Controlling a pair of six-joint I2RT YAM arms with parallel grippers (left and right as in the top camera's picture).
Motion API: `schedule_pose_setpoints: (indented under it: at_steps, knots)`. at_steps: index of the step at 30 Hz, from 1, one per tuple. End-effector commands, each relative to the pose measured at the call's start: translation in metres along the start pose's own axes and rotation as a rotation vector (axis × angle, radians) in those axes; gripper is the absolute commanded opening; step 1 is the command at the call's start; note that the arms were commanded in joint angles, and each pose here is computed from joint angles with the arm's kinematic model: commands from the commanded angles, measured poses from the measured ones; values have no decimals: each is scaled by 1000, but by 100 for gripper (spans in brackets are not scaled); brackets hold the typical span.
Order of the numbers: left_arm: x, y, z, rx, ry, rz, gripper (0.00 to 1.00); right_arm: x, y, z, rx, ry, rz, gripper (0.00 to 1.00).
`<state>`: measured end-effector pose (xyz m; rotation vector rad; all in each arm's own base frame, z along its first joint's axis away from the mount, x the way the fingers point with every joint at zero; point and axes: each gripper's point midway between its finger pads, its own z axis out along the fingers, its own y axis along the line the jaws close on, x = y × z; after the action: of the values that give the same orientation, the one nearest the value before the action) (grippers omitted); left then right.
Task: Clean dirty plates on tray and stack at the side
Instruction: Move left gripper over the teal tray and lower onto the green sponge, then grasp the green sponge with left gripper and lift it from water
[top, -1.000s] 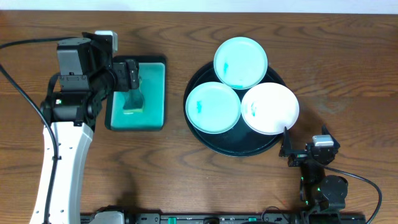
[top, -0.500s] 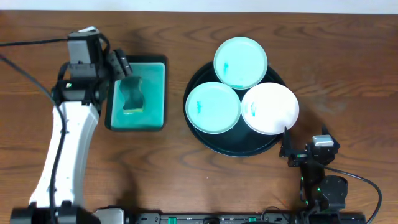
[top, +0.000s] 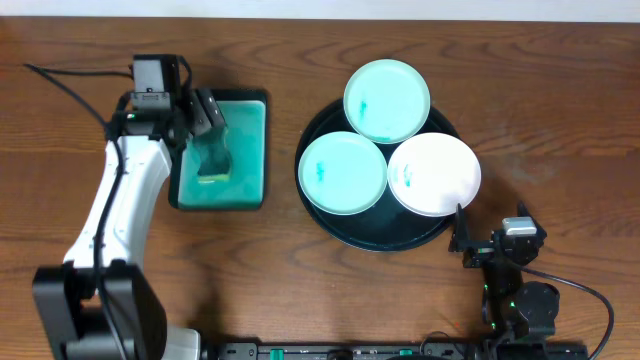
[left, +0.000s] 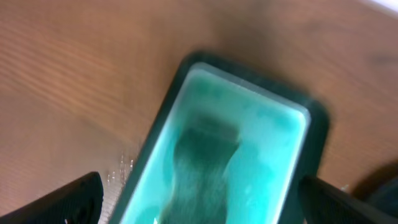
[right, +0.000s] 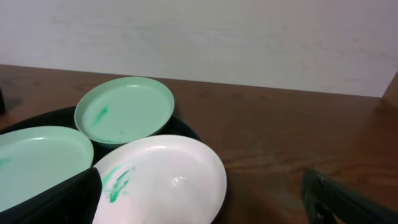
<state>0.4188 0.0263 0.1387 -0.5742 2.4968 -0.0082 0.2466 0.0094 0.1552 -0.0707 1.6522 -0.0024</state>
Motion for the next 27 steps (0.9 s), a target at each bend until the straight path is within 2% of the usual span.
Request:
schedule_pose_setpoints:
  at_steps: [1,6,14,27]
  knots:
    - [23,9,22,-55,105,-83,99,1,4,0,-14,4,-13,99]
    - [53,3,41,-27,241,-75,91,1,4,0,-14,4,-13,99]
    - [72,1,70,-12,315,-34,88,1,4,0,-14,4,-13,99]
    - [72,-1,104,6,291,92,84,1,4,0,-14,4,-13,99]
